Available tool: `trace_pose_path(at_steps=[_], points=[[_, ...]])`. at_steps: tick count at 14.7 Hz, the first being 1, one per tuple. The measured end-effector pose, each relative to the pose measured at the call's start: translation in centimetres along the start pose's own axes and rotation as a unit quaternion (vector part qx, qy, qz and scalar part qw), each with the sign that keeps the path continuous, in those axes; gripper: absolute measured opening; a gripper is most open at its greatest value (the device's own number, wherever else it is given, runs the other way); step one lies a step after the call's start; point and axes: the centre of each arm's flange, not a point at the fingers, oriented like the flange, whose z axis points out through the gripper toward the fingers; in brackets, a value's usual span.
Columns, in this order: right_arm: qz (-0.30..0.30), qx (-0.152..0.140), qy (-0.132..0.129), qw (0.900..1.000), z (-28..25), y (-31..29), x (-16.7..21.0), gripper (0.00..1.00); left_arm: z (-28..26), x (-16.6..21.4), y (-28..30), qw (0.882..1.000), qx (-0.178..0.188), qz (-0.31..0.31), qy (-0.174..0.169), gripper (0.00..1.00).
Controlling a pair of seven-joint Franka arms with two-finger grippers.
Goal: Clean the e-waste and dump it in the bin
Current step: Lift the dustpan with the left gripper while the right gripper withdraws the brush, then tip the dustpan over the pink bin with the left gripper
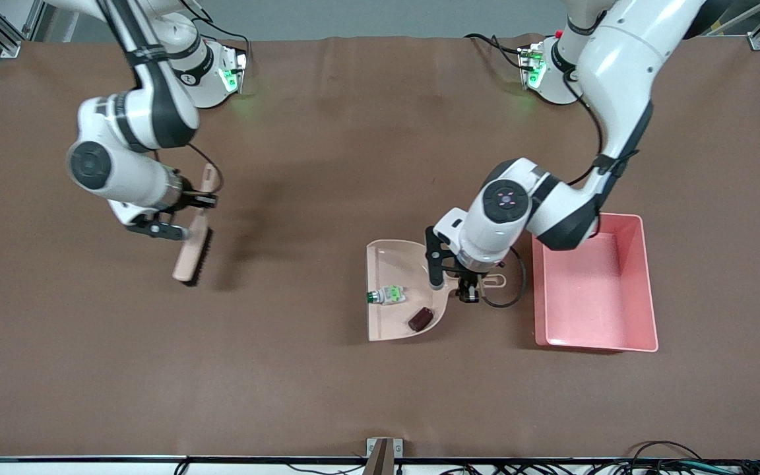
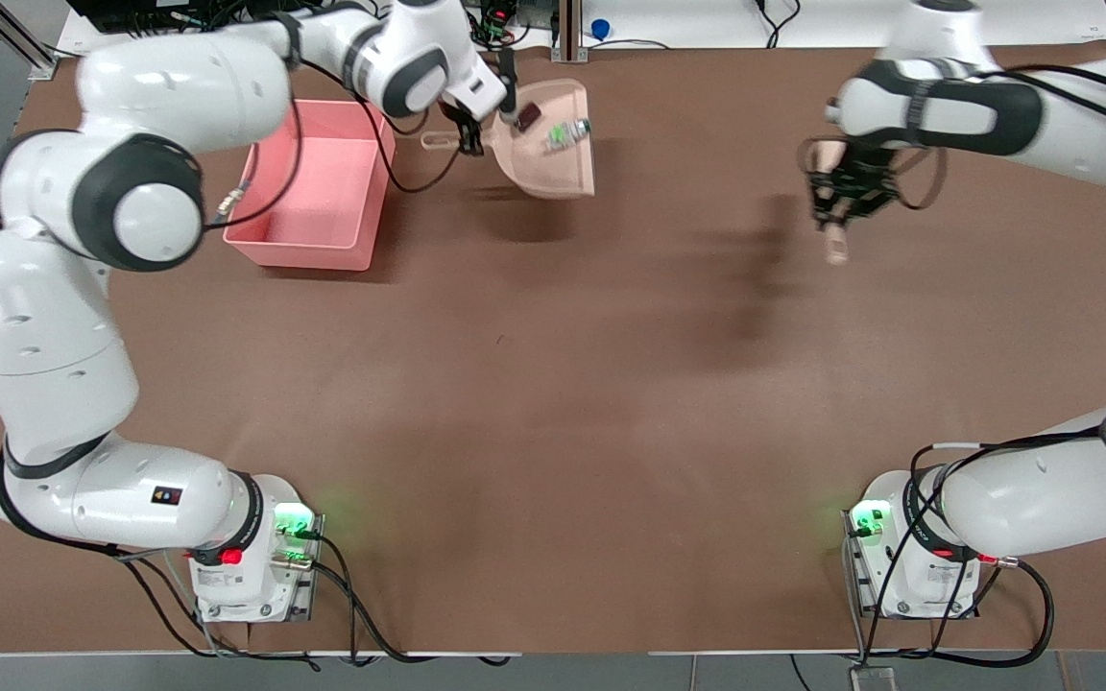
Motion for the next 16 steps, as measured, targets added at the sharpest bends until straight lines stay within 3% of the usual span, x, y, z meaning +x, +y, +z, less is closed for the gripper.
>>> trace_pose_path(at_steps=[2,6,10,16], points=[[-0.009,0.008,0.008,1.0,1.9,6.3,-0.4,0.26,-2.7,-1.8,-1.4,1.0,0.003,-0.012,0.008,0.33],[-0.022,0.017,0.033,0.999,6.0,13.7,-1.4,0.26,-7.0,-6.4,-3.0,0.999,-0.009,-0.034,-0.024,0.33],[-0.023,0.014,0.05,0.998,8.5,14.4,-2.2,0.26,-10.5,-13.9,-5.1,0.997,-0.026,-0.035,-0.062,0.33],[-0.024,0.007,0.049,0.998,11.7,14.3,-1.8,0.26,-13.5,-28.3,-7.6,0.995,-0.048,-0.006,-0.085,0.33]])
